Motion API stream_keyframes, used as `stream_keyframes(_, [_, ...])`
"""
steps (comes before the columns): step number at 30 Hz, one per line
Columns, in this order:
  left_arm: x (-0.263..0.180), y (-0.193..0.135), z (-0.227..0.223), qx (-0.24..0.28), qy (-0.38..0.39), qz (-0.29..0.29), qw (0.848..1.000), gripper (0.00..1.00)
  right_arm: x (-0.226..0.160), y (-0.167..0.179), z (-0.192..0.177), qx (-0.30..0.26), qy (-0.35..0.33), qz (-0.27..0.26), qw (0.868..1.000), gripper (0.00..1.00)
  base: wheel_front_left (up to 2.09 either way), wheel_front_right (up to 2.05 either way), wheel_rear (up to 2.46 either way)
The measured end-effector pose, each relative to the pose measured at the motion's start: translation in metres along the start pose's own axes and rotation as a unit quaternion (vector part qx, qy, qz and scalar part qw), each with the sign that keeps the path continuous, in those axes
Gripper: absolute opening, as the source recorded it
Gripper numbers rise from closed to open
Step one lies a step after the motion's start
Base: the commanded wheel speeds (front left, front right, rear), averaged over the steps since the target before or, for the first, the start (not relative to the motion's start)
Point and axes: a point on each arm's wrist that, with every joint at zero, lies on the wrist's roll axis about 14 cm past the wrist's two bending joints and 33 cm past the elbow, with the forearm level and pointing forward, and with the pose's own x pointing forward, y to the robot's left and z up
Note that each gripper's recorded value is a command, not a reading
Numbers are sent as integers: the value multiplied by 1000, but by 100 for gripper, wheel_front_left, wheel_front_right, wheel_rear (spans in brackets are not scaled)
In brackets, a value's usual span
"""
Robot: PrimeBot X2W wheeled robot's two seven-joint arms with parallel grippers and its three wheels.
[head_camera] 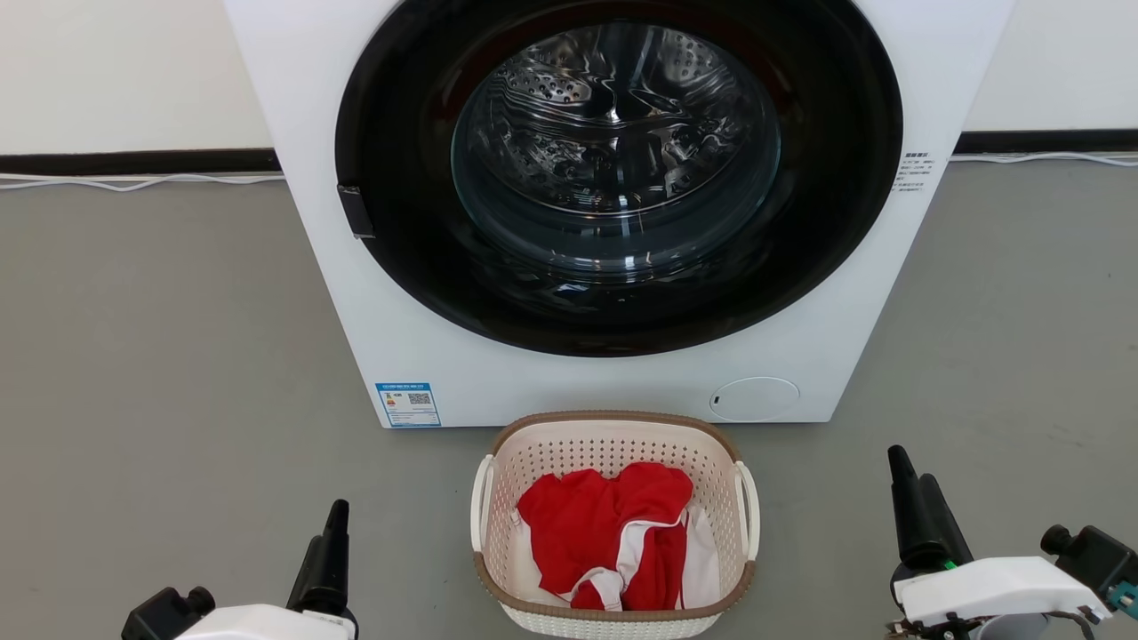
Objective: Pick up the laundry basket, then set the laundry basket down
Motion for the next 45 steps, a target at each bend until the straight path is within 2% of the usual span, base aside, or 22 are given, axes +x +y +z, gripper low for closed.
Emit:
stream_keyframes(11, [-1, -2, 1, 68, -6, -7, 998, 100, 0, 6, 0, -74, -5, 11, 997, 100, 0, 0, 0])
stream_keyframes(25, [-2, -5, 7, 151, -23, -14, 988, 100, 1, 8, -1, -164, -9, 22, 986, 100, 0, 0, 0])
stream_keyframes(39, [-3, -6, 11, 230, -36, -20, 972, 100, 0, 4, -9, -256, 0, 26, 966, 100, 0, 0, 0])
stream_keyframes(45, [-3, -6, 12, 267, -40, -22, 963, 100, 0, -1, -13, -301, 9, 28, 953, 100, 0, 0, 0])
